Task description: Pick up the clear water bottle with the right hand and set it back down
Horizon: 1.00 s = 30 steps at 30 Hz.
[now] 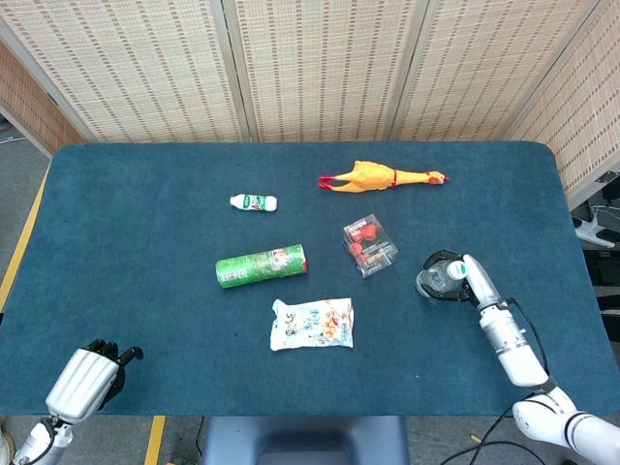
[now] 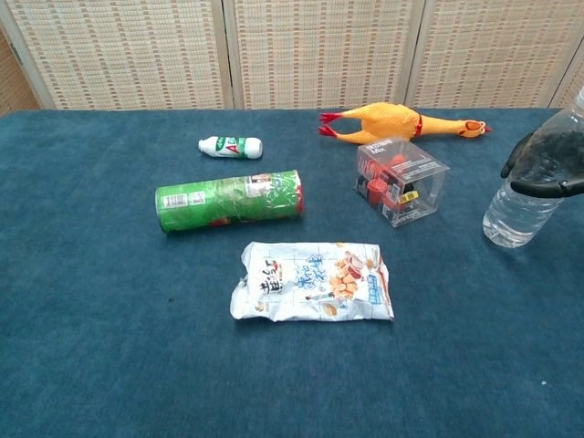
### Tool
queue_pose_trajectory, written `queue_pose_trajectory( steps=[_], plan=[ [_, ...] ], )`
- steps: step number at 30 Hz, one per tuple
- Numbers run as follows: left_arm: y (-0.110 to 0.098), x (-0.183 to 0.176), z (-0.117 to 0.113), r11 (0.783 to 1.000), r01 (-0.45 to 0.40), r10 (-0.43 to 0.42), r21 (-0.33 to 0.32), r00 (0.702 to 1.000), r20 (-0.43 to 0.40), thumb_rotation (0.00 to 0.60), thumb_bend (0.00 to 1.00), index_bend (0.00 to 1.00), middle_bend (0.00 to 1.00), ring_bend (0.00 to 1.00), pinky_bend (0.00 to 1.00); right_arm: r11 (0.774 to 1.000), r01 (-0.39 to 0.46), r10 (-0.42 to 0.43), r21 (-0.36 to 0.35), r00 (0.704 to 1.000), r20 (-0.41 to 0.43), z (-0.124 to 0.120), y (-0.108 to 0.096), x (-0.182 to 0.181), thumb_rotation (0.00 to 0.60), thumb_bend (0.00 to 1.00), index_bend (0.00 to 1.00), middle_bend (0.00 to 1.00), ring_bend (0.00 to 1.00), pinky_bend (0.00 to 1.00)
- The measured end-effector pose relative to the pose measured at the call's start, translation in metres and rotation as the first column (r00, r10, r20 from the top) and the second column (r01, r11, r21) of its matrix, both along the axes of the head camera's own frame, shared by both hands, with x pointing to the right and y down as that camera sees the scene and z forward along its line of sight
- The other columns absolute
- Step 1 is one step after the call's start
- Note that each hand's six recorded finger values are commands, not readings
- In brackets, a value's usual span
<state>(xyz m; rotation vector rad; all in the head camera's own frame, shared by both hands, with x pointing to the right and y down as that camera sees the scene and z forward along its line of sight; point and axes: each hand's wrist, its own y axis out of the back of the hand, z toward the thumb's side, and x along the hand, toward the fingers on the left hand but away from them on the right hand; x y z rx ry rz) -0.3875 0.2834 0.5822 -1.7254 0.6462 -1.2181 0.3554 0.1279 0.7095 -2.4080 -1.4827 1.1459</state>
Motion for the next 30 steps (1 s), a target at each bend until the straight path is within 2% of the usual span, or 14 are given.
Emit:
queue_pose_trajectory(
  steps=[4,6,9,19,23,30],
  plan=[
    [0.000,0.000,0.001,1.000,-0.001,0.001,-0.002,1.000,0.001,0.600,0.44,0.44,0.64,0.55,0.55,1.000,0.004,-0.004,-0.009,1.000,0.005,-0.001,0.001,0.004,0.600,0.31,0.11,0.17,0.00,0.16],
    [0.000,0.000,0.001,1.000,-0.001,0.001,-0.003,1.000,0.000,0.600,0.44,0.44,0.64,0.55,0.55,1.000,0.003,-0.003,-0.010,1.000,0.000,-0.001,0.001,0.006,0.600,0.29,0.05,0.12,0.00,0.15],
    [0.000,0.000,0.001,1.000,0.000,0.000,-0.003,1.000,0.000,0.600,0.44,0.44,0.64,0.55,0.55,1.000,0.004,-0.004,-0.009,1.000,-0.013,-0.001,0.000,0.008,0.600,0.27,0.00,0.08,0.00,0.15],
    [0.000,0.000,0.000,1.000,0.002,-0.002,-0.002,1.000,-0.002,0.600,0.44,0.44,0.64,0.55,0.55,0.999,0.028,-0.026,0.023,0.996,-0.083,-0.005,-0.003,0.018,0.600,0.19,0.00,0.00,0.00,0.14],
    [0.000,0.000,0.000,1.000,0.001,-0.001,-0.002,1.000,-0.001,0.600,0.44,0.44,0.64,0.55,0.55,0.997,0.052,-0.043,0.063,0.990,-0.135,-0.017,-0.003,0.028,0.600,0.15,0.00,0.00,0.00,0.14],
    [0.000,0.001,0.001,1.000,0.000,0.000,-0.001,1.000,0.001,0.600,0.44,0.44,0.64,0.55,0.55,0.993,0.083,-0.065,0.085,0.979,-0.194,-0.037,0.002,0.046,0.600,0.11,0.00,0.00,0.00,0.14]
  ],
)
